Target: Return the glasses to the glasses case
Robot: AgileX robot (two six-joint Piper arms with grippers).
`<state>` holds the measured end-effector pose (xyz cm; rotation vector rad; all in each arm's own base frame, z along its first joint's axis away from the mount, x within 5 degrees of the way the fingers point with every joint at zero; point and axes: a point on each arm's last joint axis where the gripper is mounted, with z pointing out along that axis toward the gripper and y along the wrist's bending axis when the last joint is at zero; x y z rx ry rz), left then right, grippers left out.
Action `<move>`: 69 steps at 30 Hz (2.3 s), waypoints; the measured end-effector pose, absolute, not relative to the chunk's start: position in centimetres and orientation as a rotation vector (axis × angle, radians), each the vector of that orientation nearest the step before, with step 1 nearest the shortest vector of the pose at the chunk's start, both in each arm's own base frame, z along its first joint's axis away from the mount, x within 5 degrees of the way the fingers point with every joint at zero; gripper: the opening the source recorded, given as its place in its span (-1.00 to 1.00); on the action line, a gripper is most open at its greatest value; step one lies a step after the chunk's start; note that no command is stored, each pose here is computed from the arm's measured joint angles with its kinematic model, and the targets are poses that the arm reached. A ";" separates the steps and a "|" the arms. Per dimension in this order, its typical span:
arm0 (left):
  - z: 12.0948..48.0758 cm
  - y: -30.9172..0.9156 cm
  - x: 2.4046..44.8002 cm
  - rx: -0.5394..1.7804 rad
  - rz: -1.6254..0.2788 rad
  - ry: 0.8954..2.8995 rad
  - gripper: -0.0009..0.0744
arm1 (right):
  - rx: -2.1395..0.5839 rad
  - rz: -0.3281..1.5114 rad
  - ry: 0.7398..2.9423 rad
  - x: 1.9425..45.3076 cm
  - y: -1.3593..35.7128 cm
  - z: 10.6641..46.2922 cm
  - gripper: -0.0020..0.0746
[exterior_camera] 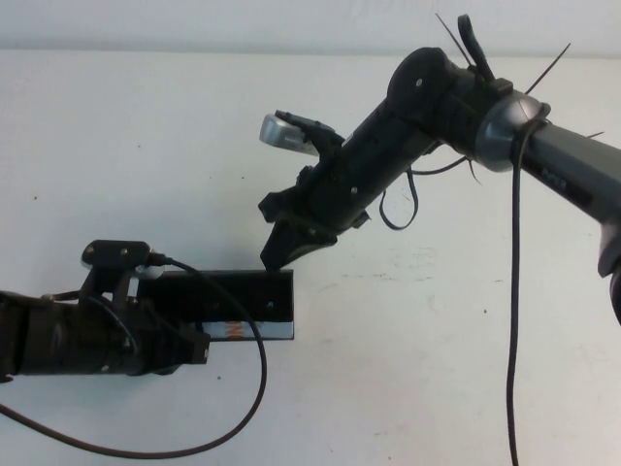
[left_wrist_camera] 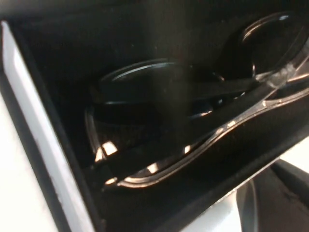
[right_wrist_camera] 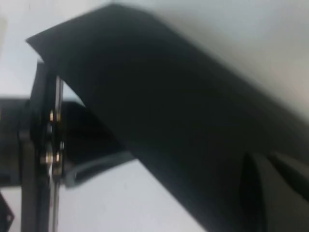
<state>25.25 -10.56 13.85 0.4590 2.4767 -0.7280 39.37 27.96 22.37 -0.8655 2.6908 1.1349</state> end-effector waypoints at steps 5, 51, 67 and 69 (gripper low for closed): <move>13.8 -10.6 25.2 0.471 -0.725 2.480 -0.99 | -0.903 1.132 2.772 37.2 28.1 20.9 -0.98; 25.4 -1.6 6.5 0.133 -0.242 1.497 -0.99 | -0.635 0.705 2.228 14.8 12.3 36.2 -0.98; 20.2 -0.2 6.8 -0.067 -0.187 1.580 -0.99 | -0.245 0.743 1.776 8.4 6.2 29.3 -0.98; 20.2 -0.1 6.8 -0.072 -0.189 1.580 -0.99 | -0.220 0.750 1.774 8.5 6.1 28.9 -0.98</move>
